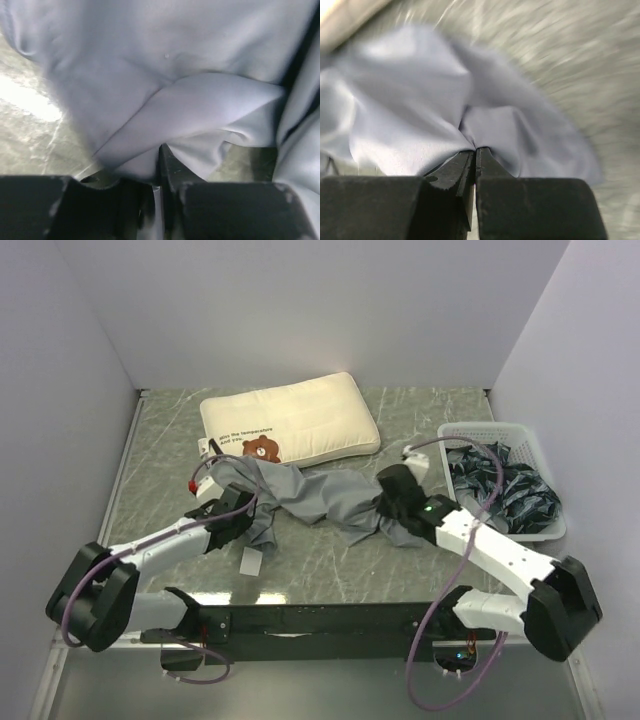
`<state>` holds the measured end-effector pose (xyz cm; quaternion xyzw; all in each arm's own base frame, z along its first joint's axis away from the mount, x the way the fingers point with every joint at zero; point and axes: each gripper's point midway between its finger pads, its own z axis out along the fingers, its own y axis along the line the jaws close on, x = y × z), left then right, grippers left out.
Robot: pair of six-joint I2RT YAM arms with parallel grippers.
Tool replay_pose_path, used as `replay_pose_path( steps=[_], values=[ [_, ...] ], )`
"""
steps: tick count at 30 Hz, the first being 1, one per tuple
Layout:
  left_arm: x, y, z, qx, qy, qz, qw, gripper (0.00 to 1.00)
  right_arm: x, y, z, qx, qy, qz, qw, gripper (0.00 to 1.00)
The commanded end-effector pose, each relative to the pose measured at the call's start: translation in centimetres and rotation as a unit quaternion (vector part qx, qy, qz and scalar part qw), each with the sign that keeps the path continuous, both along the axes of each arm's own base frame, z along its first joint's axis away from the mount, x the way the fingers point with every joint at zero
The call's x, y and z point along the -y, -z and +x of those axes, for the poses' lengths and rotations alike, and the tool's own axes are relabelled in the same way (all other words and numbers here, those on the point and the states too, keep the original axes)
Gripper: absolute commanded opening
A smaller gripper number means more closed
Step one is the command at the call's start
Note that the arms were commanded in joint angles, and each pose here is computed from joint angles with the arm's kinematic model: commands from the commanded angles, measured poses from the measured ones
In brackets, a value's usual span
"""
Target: Put the pillow into the pillowcase
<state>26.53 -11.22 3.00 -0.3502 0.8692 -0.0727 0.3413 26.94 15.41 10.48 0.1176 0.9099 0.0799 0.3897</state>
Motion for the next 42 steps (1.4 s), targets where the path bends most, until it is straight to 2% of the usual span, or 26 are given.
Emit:
replay_pose_path(
  steps=[1,2,6,11,13,15,17,18,19,20,21,22,24,27,32,36,42],
  values=[
    [-1.3,-4.1,0.6,0.043,-0.018,0.017,0.999,0.2,4.8,-3.3,1.3,0.019,0.059,-0.001,0.998,0.02],
    [-1.4,-5.1,0.5,0.056,-0.021,0.01,0.998,0.19,6.6,-4.5,2.1,0.032,0.088,0.009,0.996,0.02],
    [-1.9,-6.9,-0.3,0.068,-0.023,0.001,0.997,0.14,9.5,-7.3,3.2,0.053,0.116,0.041,0.991,0.02],
    [-2.9,-8.9,-1.2,0.088,-0.03,0.002,0.996,0.15,11.3,-10.4,3.8,0.076,0.126,0.073,0.986,0.03],
    [-2.8,-9.3,-1.1,0.094,-0.016,0.005,0.995,0.17,10.7,-10.7,3.9,0.078,0.112,0.081,0.987,0.07],
    [-2.2,-9.6,-1.0,0.099,0.0,-0.005,0.995,0.2,10.2,-9.9,3.7,0.068,0.099,0.086,0.989,0.15],
    [-1.8,-9.7,-1.1,0.098,0.016,-0.007,0.995,0.29,10.3,-8.9,3.6,0.062,0.099,0.081,0.99,0.3],
    [-1.5,-9.8,-1.0,0.102,0.022,-0.012,0.994,0.44,10.5,-8.6,3.5,0.06,0.099,0.075,0.99,0.35],
    [-1.4,-10.0,-1.0,0.105,0.027,-0.013,0.994,0.47,10.6,-8.6,3.2,0.062,0.098,0.07,0.991,0.46],
    [-1.4,-10.0,-1.1,0.105,0.028,-0.015,0.994,0.51,10.0,-8.6,3.0,0.063,0.089,0.065,0.992,0.52],
    [-1.3,-10.3,-1.1,0.108,0.03,-0.018,0.994,0.65,10.4,-8.6,2.9,0.067,0.099,0.046,0.992,0.57],
    [-1.3,-10.5,-1.1,0.11,0.028,-0.02,0.993,0.72,10.2,-8.7,2.5,0.067,0.095,0.037,0.993,0.66],
    [-1.4,-11.2,-0.9,0.116,0.026,-0.019,0.993,0.82,8.2,-9.1,1.9,0.078,0.072,0.016,0.994,0.69],
    [-1.2,-12.0,-0.3,0.122,0.026,-0.015,0.992,0.82,3.8,-7.8,0.2,0.065,0.007,0.011,0.998,0.69],
    [-0.5,-12.4,1.4,0.116,0.04,0.009,0.992,0.81,2.0,-1.4,-1.9,0.011,-0.014,-0.016,1.0,0.69],
    [0.0,-13.6,2.8,0.12,0.04,0.019,0.992,0.82,2.8,2.4,-3.3,-0.012,0.005,-0.013,1.0,0.69],
    [0.5,-15.6,4.6,0.131,0.043,0.035,0.99,0.84,5.5,4.6,-4.1,-0.018,0.084,-0.026,0.996,0.79]
  ],
)
